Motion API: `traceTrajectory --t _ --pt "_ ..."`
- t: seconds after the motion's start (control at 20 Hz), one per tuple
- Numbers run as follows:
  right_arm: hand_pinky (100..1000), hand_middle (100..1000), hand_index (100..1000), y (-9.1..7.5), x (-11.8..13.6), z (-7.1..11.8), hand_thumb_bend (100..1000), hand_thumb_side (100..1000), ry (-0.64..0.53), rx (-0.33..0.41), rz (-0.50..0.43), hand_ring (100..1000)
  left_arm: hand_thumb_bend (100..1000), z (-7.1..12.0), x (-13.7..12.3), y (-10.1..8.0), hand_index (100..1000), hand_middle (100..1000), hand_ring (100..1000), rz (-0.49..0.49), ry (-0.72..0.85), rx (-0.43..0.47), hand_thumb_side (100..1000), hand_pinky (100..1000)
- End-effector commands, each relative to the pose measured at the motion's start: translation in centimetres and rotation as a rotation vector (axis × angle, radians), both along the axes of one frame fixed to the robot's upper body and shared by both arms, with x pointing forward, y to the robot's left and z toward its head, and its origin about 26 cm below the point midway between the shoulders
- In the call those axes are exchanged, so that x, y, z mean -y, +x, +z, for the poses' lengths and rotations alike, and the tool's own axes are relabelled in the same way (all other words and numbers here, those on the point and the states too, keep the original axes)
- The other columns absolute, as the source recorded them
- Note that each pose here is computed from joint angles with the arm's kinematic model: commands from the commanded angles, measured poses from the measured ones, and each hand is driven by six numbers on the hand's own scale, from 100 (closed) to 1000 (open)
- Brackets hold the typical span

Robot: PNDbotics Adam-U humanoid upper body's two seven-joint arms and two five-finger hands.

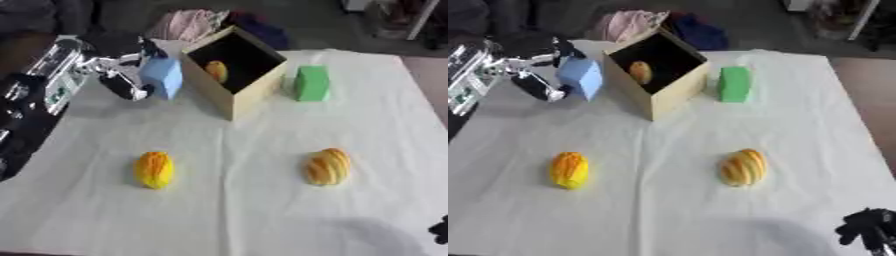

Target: Pick up objects on the table and place them in the box.

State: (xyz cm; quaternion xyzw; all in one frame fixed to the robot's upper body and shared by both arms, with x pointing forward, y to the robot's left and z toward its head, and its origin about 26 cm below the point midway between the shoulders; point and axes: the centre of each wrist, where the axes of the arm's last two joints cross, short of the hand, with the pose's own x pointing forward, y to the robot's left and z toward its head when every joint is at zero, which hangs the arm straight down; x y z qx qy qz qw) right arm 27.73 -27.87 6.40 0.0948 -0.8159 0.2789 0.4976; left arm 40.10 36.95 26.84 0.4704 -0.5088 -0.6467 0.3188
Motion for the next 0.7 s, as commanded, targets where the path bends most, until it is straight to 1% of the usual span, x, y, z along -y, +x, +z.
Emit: traceTrajectory --t 0.05,0.2,0.35,0.55,0.6,0.7 --pt "618 452 642 0.1 0.2 0.8 100 566 -0.009 0.026 0.0 483 100 3.5 0.7 -0.7 714 508 580 -0.015 -0.022 0.118 261 749" --pt "619 452 642 0.1 0.0 0.8 100 568 -0.009 0.022 0.01 483 100 3.4 2.3 0.3 725 518 590 -0.035 -0.04 0.156 259 754" --pt "619 452 642 0.1 -0.1 0.7 100 568 -0.008 0.02 0.023 483 100 2.0 3.8 1.6 773 587 653 -0.042 -0.044 0.164 261 773" --pt "619 452 642 0.2 -0.4 0.7 100 570 -0.003 0.021 0.038 483 100 -0.1 4.9 3.2 793 620 685 -0.028 -0.032 0.162 261 783" --pt "619 452 642 0.2 -0.4 0.7 100 573 -0.002 0.02 0.04 483 100 -0.5 5.1 3.4 821 644 703 -0.025 -0.032 0.167 261 789" --pt "619 452 642 0.2 -0.5 0.7 100 575 -0.001 0.02 0.041 483 100 -1.0 5.3 3.9 844 656 714 -0.022 -0.033 0.182 258 795"
